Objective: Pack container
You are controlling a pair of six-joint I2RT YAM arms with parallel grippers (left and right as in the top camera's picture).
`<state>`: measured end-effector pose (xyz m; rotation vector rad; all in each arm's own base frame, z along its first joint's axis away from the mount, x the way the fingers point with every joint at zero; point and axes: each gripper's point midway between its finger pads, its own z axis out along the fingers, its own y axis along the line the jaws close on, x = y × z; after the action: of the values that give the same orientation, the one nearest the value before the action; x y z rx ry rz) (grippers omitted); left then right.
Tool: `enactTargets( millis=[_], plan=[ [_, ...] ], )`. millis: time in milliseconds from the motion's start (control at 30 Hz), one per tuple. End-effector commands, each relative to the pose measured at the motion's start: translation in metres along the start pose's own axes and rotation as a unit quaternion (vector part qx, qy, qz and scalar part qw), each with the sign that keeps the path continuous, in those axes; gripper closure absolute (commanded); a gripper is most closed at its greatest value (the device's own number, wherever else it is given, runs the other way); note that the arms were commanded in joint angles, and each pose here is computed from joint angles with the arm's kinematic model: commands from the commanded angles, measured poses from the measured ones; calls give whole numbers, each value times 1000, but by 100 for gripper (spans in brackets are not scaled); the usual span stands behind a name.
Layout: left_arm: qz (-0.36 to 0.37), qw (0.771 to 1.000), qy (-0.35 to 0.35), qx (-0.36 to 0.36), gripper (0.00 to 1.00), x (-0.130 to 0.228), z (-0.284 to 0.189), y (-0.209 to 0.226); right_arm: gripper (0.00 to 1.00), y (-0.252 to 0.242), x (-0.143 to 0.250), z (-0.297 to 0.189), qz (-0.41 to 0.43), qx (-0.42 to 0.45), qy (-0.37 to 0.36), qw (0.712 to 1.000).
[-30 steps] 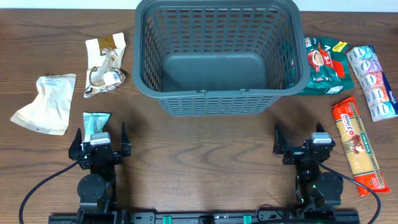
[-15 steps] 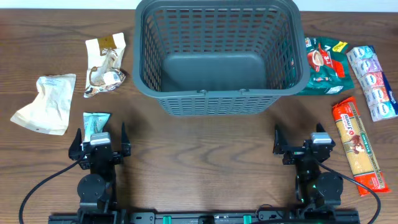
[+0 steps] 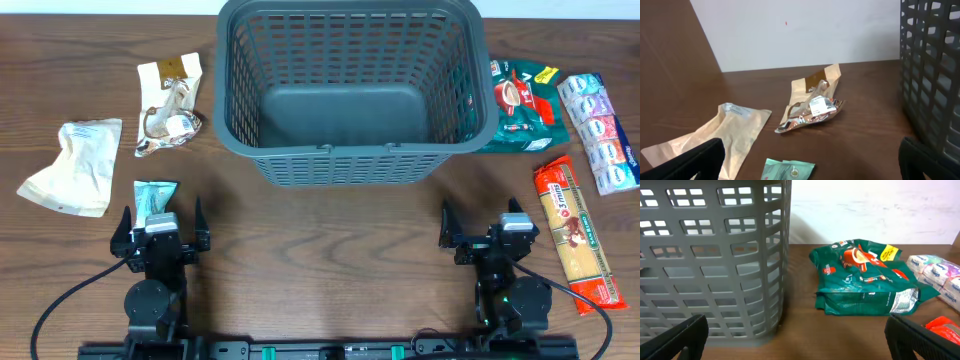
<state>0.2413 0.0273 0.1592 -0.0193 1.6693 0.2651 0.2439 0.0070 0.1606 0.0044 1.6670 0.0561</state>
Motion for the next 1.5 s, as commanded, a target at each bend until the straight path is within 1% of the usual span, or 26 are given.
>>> enactTargets(
  millis=[0, 800, 833, 933, 967, 1100, 1333, 1400, 1467],
  plan=[
    [8, 1000, 21, -9, 1, 17, 2, 2, 1, -4, 4, 0, 4, 10, 2, 1000],
    [8, 1000, 21, -9, 1, 17, 2, 2, 1, -4, 4, 0, 4, 10, 2, 1000],
    [8, 1000, 21, -9, 1, 17, 2, 2, 1, -5, 4, 0, 4, 13, 1, 1000],
    [8, 1000, 21, -9, 1, 17, 2, 2, 1, -27, 1, -2, 4, 75, -6, 997],
    [8, 1000, 21, -9, 1, 17, 2, 2, 1, -29, 0, -2, 4, 82, -6, 997],
    [8, 1000, 21, -9, 1, 17, 2, 2, 1, -19, 1, -1, 6, 54, -5, 998],
    [8, 1000, 21, -9, 1, 17, 2, 2, 1, -16, 2, 0, 8, 44, -2, 999],
    [8, 1000, 21, -9, 1, 17, 2, 2, 1, -7, 3, 0, 19, 17, 0, 1000],
    [8, 1000, 21, -9, 1, 17, 2, 2, 1, -4, -4, 0, 43, 10, -14, 999]
  ],
)
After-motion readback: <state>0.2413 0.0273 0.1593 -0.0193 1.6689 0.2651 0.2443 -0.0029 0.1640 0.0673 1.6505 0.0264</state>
